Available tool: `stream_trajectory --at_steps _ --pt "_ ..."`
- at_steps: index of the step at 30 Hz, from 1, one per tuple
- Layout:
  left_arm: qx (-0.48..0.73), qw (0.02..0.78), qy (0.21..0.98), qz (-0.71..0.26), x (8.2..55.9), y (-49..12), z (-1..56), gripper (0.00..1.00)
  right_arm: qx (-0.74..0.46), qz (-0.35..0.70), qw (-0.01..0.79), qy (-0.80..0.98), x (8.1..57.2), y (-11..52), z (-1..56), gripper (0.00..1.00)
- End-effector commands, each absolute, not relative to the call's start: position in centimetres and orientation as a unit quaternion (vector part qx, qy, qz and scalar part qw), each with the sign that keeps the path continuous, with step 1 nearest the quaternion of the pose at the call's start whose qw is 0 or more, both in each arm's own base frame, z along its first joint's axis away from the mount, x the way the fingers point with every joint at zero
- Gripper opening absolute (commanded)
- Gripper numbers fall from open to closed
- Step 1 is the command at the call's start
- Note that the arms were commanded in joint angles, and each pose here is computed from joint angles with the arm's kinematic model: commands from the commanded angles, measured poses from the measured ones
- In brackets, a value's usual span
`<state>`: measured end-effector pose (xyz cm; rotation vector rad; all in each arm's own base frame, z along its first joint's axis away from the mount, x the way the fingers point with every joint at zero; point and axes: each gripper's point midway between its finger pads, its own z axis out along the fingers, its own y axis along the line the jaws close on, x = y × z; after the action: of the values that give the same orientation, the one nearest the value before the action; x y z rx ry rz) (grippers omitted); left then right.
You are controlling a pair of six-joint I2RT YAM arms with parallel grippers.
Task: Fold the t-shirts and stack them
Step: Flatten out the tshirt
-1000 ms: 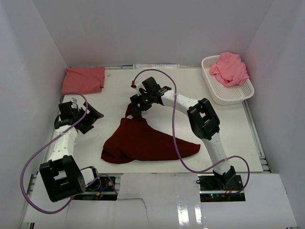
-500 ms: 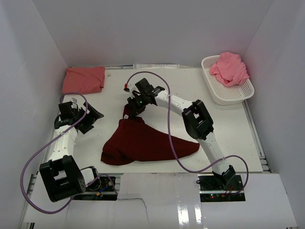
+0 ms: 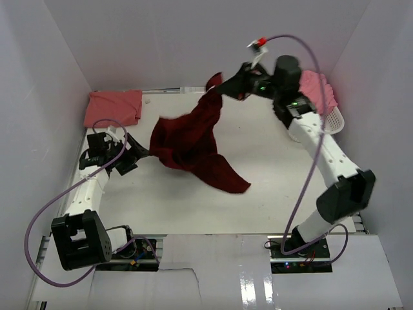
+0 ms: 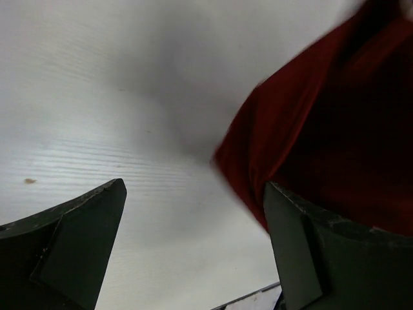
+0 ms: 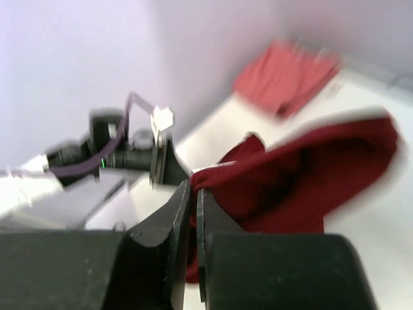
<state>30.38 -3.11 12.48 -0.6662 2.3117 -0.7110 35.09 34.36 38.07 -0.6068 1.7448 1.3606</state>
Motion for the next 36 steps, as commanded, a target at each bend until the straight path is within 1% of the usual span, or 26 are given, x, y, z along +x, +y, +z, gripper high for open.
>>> stream_trajectory --at_steps 1,3,5,6,7,10,13,15,16,17,18,19,20,22,23,25,26,28,32,33,34,35,36 --pt "-0.135 0.344 0.869 -0.329 31.7 -8.7 17.1 0.98 -0.223 0.564 0.483 0.632 34.4 29.7 44.8 0.08" --pt "-0.09 0.348 0.866 -0.346 32.2 -11.5 18.5 0.98 -0.239 0.569 0.462 0.637 33.2 29.5 44.4 0.08" --pt "-0.03 0.324 0.861 -0.391 31.3 -16.3 19.2 0.97 -0.237 0.592 0.429 0.64 31.2 30.1 43.3 0.08" --pt "-0.029 0.325 0.86 -0.392 31.6 -16.4 19.2 0.97 -0.23 0.594 0.424 0.644 31.3 30.2 42.5 0.08" --pt "-0.019 0.317 0.863 -0.392 31.2 -17.7 19.0 0.97 -0.229 0.597 0.422 0.643 30.3 30.4 42.7 0.08" --pt "-0.003 0.317 0.864 -0.392 30.9 -19.5 19.0 0.97 -0.223 0.589 0.411 0.659 29.2 31.1 41.4 0.08" --pt "-0.01 0.326 0.864 -0.382 31.3 -19.4 19.1 0.98 -0.228 0.597 0.389 0.664 28.2 32.1 40.9 0.08" --pt "-0.037 0.332 0.875 -0.349 31.8 -18.3 18.4 0.98 -0.24 0.606 0.359 0.668 27.6 33.3 40.5 0.08" --pt "-0.058 0.335 0.881 -0.33 32.1 -17.6 18.2 0.98 -0.262 0.615 0.356 0.653 26.4 34.3 42.0 0.08" --pt "-0.09 0.35 0.886 -0.291 32.8 -16.1 17.6 0.98 -0.274 0.621 0.349 0.647 25.8 34.9 42.6 0.08" --pt "-0.119 0.344 0.892 -0.27 32.6 -15.3 17.1 0.98 -0.276 0.621 0.329 0.656 25.5 35.4 42.3 0.08" --pt "-0.14 0.354 0.889 -0.253 32.7 -14.3 17.5 0.98 -0.287 0.628 0.321 0.648 24.5 35.9 43.0 0.08" --pt "-0.167 0.358 0.889 -0.231 32.8 -13.1 17.2 0.98 -0.302 0.636 0.322 0.633 23.8 35.8 44.7 0.08" --pt "-0.209 0.368 0.878 -0.222 33.2 -10.5 17.7 0.98 -0.314 0.641 0.317 0.624 22.7 35.6 46.2 0.08" --pt "-0.223 0.365 0.876 -0.225 33.2 -9.6 17.5 0.98 -0.328 0.646 0.326 0.607 21.9 35.0 48.1 0.08" --pt "-0.264 0.36 0.861 -0.244 33.5 -7.0 17.7 0.98 -0.329 0.644 0.345 0.598 21.4 33.2 49.8 0.08" --pt "-0.27 0.357 0.859 -0.248 33.4 -6.5 17.4 0.98 -0.327 0.643 0.356 0.594 20.7 32.0 50.5 0.08" --pt "-0.292 0.364 0.85 -0.244 33.6 -4.8 17.6 0.98 -0.314 0.635 0.365 0.604 21.2 30.1 50.0 0.08" --pt "-0.293 0.371 0.847 -0.242 33.7 -4.6 17.8 0.98 -0.281 0.605 0.378 0.642 21.7 26.4 46.3 0.08" --pt "-0.291 0.371 0.848 -0.243 33.7 -4.6 17.7 0.98 -0.253 0.587 0.368 0.675 23.1 25.4 43.4 0.08" --pt "-0.29 0.371 0.848 -0.244 33.8 -4.7 17.8 0.98 -0.209 0.561 0.337 0.727 23.7 24.5 39.9 0.08" --pt "-0.289 0.368 0.85 -0.243 33.8 -4.7 17.5 0.98 -0.188 0.532 0.332 0.756 24.3 23.7 37.3 0.08" --pt "-0.287 0.366 0.851 -0.244 33.8 -4.8 17.4 0.98 -0.17 0.491 0.31 0.796 24.9 22.5 32.2 0.08"
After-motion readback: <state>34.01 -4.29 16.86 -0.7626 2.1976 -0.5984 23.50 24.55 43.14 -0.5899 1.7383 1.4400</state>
